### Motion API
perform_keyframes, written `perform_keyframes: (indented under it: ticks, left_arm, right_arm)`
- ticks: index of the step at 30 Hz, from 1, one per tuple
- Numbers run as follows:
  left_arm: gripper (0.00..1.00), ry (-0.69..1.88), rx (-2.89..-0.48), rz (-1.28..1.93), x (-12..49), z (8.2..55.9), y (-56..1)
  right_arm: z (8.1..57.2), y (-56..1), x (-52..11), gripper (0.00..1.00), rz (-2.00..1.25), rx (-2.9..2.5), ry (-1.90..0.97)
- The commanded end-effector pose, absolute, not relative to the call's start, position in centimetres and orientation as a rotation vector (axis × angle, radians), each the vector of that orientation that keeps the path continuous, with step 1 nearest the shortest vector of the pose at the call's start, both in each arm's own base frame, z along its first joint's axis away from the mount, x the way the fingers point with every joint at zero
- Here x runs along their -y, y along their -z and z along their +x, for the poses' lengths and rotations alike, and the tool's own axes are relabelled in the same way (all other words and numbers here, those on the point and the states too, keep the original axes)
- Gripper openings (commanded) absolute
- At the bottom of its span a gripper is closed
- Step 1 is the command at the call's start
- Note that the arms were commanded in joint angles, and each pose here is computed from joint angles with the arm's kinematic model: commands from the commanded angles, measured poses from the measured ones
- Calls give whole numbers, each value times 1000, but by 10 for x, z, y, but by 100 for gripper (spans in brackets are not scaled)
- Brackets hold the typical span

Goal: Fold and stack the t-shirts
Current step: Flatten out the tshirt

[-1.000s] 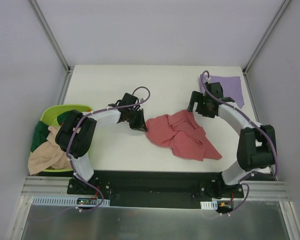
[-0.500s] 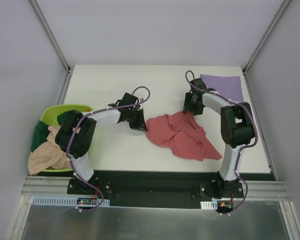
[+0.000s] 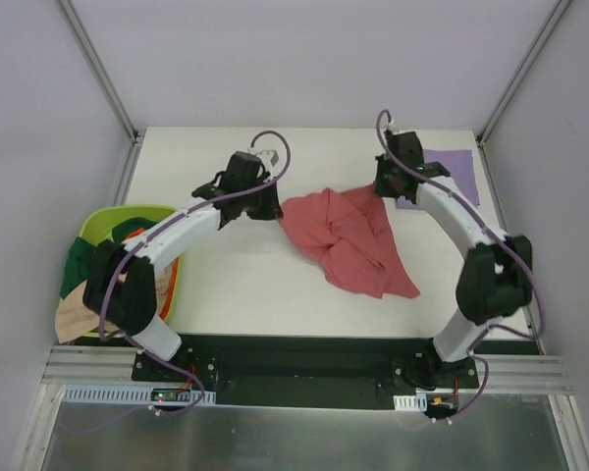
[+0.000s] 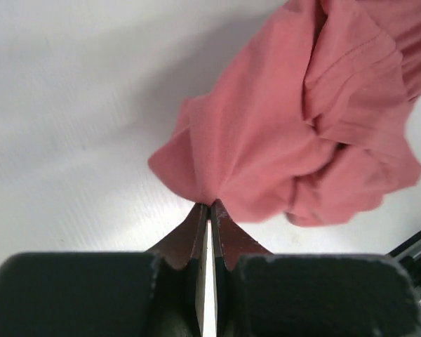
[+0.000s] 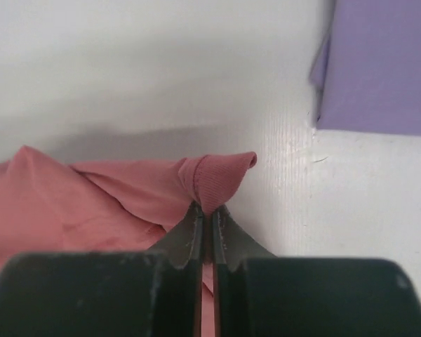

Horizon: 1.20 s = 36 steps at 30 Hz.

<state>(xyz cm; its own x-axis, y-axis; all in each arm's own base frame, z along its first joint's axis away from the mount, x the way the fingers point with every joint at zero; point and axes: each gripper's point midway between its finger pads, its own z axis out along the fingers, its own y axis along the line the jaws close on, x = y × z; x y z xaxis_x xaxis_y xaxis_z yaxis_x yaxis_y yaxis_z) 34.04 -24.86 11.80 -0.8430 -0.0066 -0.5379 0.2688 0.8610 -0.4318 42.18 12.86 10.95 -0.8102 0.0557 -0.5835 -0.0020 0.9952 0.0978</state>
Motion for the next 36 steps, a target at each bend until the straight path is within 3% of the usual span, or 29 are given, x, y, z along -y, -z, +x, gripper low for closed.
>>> perform_keyframes:
  ticks: [1,10,18,24,31,33,34,36]
  left_arm:
    - [0,610,-2140,299,232,352,-238]
    - [0,612,-1651,344,186,284,-407]
    - [0,670,-1327,412,157,205,-500]
    - [0,673,-1303,459,165,208,-511]
    - [0,432,-1657,322,181,343,-412]
    - [9,392,-1789,313,188,391,-364]
    - [20,386,-1863,309,193,416,-336]
    - [59,376,-2027,283,195,467,-270]
  right_arm:
    - [404,-275,-123,1,-83,-2109,-203]
    - [286,-457,-132,0,-249,-1615,-502]
    - [194,-538,-137,1,-365,-1345,-687]
    - [217,-533,-114,1,-250,-1395,-544]
    - [333,-432,-79,1,-16,-1732,-195]
    - [370,-385,-68,1,55,-1859,-111]
    - [388,-361,-62,1,82,-1921,-68]
    - [423,-310,-55,6,128,-2045,-16]
